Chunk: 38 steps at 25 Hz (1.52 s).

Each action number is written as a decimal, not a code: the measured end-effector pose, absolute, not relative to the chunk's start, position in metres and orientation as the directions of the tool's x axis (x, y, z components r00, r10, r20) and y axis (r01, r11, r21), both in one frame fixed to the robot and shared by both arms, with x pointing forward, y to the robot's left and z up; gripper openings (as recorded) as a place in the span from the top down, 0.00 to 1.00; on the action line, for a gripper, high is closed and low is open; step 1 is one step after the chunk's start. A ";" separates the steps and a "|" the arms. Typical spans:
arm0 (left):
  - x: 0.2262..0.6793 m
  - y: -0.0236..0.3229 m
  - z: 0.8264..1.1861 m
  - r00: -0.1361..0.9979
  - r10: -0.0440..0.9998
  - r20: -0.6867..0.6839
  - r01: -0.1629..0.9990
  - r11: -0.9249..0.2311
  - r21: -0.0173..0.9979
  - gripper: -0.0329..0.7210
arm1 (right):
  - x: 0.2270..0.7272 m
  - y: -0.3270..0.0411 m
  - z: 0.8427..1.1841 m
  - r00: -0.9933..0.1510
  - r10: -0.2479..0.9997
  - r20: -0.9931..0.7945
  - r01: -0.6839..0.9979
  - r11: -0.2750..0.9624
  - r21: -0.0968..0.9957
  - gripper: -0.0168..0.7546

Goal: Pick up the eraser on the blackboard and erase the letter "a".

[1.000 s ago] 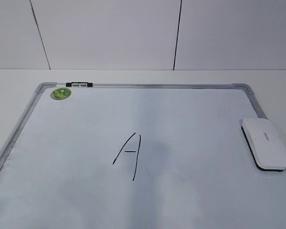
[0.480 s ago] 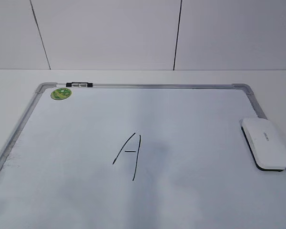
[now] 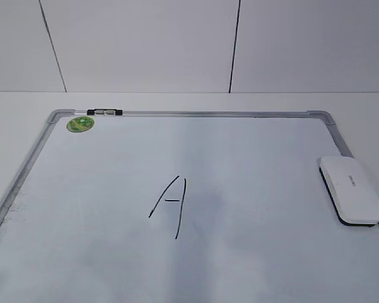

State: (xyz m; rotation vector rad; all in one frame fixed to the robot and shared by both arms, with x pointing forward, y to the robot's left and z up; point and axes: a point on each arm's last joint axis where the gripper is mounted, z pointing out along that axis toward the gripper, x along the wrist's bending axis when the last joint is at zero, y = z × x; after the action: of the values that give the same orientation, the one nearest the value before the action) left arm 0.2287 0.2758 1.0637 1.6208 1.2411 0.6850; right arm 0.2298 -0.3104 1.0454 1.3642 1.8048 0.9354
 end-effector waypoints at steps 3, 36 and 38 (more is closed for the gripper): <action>0.229 0.276 1.064 0.322 0.940 -0.110 0.407 -0.032 0.913 0.64 | 0.230 -0.310 1.045 -0.212 0.972 -0.096 0.484 0.190 0.854 0.21; 0.232 0.275 1.064 0.183 0.977 -0.110 0.407 0.027 0.913 0.64 | 0.228 -0.308 1.045 0.003 0.996 -0.095 0.513 0.079 0.855 0.21; 0.232 0.275 1.064 0.183 0.977 -0.110 0.407 0.027 0.913 0.64 | 0.228 -0.308 1.045 0.003 0.996 -0.095 0.513 0.079 0.855 0.21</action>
State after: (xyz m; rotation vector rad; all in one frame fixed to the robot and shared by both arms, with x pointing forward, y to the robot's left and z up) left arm 0.2325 0.2746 1.0637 1.5376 1.3739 0.7786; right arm 0.2277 -0.3083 1.0454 1.5306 1.6096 0.8148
